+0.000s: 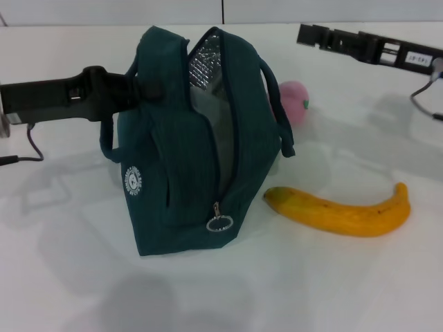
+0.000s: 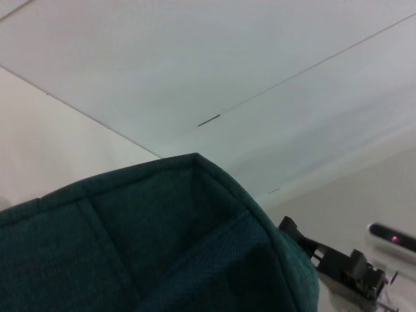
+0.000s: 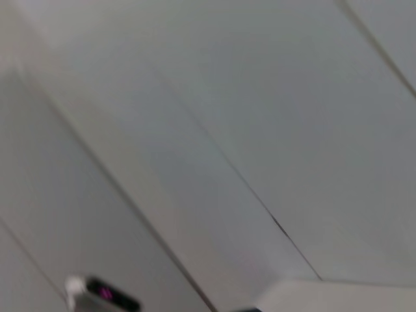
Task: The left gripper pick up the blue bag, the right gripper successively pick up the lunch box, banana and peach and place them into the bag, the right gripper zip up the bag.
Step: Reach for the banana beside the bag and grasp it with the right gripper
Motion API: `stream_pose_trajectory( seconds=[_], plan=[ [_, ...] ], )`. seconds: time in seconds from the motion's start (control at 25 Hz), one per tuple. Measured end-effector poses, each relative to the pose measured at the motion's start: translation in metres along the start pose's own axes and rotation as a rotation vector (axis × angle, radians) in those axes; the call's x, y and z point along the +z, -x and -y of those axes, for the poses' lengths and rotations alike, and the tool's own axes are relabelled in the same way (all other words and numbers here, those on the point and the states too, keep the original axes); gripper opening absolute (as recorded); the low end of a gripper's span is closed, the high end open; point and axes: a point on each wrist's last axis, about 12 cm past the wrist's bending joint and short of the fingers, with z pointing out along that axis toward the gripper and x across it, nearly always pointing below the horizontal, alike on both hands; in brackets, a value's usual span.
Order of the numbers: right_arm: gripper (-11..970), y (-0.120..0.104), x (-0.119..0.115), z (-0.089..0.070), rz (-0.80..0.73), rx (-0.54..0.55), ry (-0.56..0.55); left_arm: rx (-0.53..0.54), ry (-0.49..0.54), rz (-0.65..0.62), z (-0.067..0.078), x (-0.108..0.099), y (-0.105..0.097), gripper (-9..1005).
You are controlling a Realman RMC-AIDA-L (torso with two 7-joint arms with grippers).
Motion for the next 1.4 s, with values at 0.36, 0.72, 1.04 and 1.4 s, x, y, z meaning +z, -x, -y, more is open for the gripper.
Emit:
stream_pose_trajectory(
  seconds=[0.36, 0.72, 1.04, 1.4],
  plan=[
    [811, 0.066, -0.009, -0.020, -0.488, -0.258, -0.225, 0.027, -0.002, -0.001, 0.005, -0.002, 0.006, 33],
    [808, 0.092, 0.001, -0.061, -0.974, -0.361, -0.344, 0.029, -0.005, -0.011, 0.006, 0.000, 0.006, 34],
    [805, 0.081, 0.023, -0.068, -1.173, -0.545, -0.176, 0.032, -0.004, -0.018, 0.006, 0.002, 0.006, 34],
    [801, 0.041, 0.047, -0.066, -1.313, -0.728, -0.015, 0.025, -0.003, -0.018, 0.005, 0.003, 0.006, 34]
  ],
)
